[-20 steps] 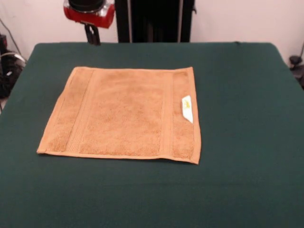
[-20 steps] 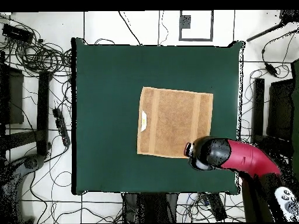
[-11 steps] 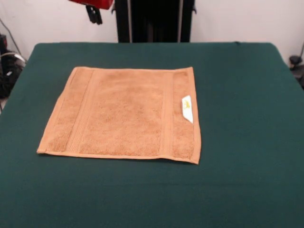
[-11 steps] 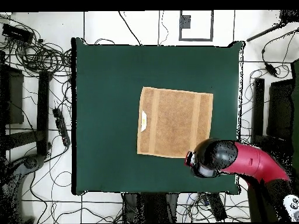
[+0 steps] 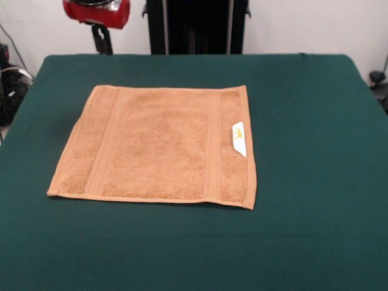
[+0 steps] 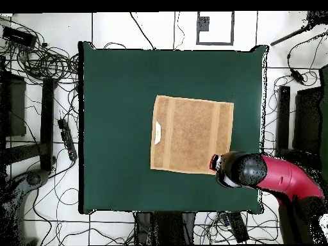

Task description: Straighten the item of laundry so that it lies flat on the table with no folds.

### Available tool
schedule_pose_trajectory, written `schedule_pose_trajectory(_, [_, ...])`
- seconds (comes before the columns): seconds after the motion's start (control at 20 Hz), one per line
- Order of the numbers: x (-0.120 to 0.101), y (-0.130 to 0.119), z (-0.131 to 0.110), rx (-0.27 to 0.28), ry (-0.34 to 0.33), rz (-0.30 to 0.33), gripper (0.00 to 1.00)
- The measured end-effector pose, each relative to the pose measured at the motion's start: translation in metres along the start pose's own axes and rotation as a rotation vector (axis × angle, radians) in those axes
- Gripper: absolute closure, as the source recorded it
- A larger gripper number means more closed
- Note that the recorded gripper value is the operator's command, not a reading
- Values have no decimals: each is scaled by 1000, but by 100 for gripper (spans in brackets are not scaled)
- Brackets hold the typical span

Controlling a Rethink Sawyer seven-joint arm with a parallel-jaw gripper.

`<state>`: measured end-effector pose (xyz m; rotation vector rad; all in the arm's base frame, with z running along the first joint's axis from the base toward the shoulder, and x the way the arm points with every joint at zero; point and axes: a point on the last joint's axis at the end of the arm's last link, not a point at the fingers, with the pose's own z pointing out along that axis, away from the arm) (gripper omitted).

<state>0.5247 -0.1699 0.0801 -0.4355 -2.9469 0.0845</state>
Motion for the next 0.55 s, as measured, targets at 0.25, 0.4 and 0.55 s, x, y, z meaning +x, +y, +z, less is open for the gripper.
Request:
schedule_pose_trajectory(0.25, [-17, -6, 5, 13, -72, -16, 100])
schedule_pose_trajectory(0.4, [-24, -10, 10, 17, -82, -17, 100])
schedule_pose_trajectory(0.55, [-30, -14, 14, 27, -90, -25, 100])
